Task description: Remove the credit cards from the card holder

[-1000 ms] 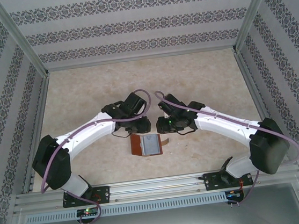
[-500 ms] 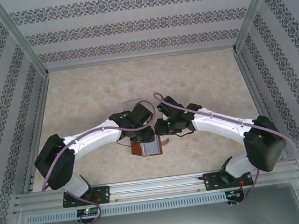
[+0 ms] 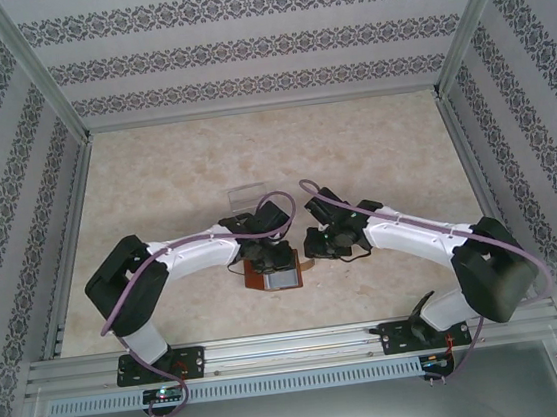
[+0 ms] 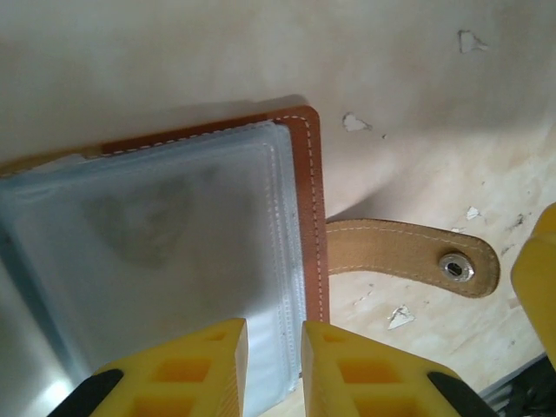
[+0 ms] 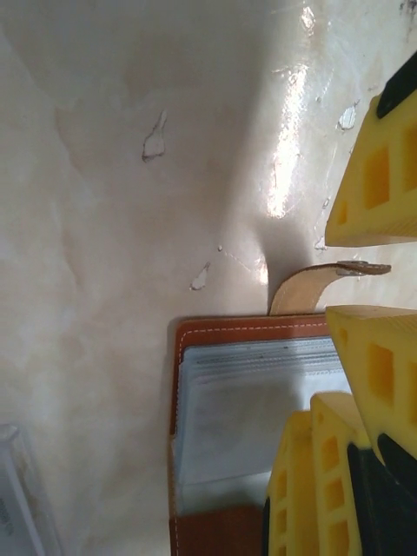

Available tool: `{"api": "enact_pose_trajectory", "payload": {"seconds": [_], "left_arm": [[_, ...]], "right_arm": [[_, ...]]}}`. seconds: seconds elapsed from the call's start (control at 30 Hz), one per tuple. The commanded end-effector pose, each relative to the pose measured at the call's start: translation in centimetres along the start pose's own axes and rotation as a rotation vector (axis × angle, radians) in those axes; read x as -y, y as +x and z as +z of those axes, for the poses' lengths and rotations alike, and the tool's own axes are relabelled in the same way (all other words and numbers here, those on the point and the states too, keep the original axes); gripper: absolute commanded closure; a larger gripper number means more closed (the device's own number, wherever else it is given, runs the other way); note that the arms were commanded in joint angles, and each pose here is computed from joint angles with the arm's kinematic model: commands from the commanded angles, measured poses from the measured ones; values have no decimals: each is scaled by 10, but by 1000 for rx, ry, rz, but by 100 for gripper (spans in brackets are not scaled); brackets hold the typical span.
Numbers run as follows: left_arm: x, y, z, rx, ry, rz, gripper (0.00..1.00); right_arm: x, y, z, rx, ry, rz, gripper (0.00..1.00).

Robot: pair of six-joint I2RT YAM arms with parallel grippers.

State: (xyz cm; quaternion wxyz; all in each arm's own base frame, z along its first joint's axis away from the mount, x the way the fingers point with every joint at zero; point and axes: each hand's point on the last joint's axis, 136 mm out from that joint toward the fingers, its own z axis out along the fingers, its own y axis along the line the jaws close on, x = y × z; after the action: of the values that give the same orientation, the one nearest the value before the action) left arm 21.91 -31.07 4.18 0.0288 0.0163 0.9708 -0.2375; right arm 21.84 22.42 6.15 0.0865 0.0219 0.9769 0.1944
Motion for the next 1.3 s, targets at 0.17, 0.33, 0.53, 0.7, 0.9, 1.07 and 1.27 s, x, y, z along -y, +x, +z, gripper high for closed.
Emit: {"api": "enact_pose_trajectory", "payload": {"seconds": [0.17, 0.33, 0.53, 0.7, 0.9, 1.07, 1.27], "left_arm": [[-3, 6, 11, -17, -13, -6, 74], [-25, 9, 7, -20, -130, 3, 72], [-46, 9, -6, -10, -260, 17, 71], [-55, 8, -18, 3, -349, 34, 66], [-58, 8, -25, -1, -404, 55, 61], [-57, 5, -39, 17, -453, 80, 59], [-61, 7, -42, 8, -478, 94, 59]], "right_arm": [[1, -4, -4, 24, -5, 13, 74], [0, -5, -4, 23, -8, 7, 74], [-1, -5, -3, 19, -9, 2, 74], [-2, -6, -3, 18, -10, -3, 74], [-5, -8, -3, 18, -12, -10, 73], [-5, -8, -2, 14, -11, -14, 73], [-6, -9, -2, 13, -14, -16, 73]]}}
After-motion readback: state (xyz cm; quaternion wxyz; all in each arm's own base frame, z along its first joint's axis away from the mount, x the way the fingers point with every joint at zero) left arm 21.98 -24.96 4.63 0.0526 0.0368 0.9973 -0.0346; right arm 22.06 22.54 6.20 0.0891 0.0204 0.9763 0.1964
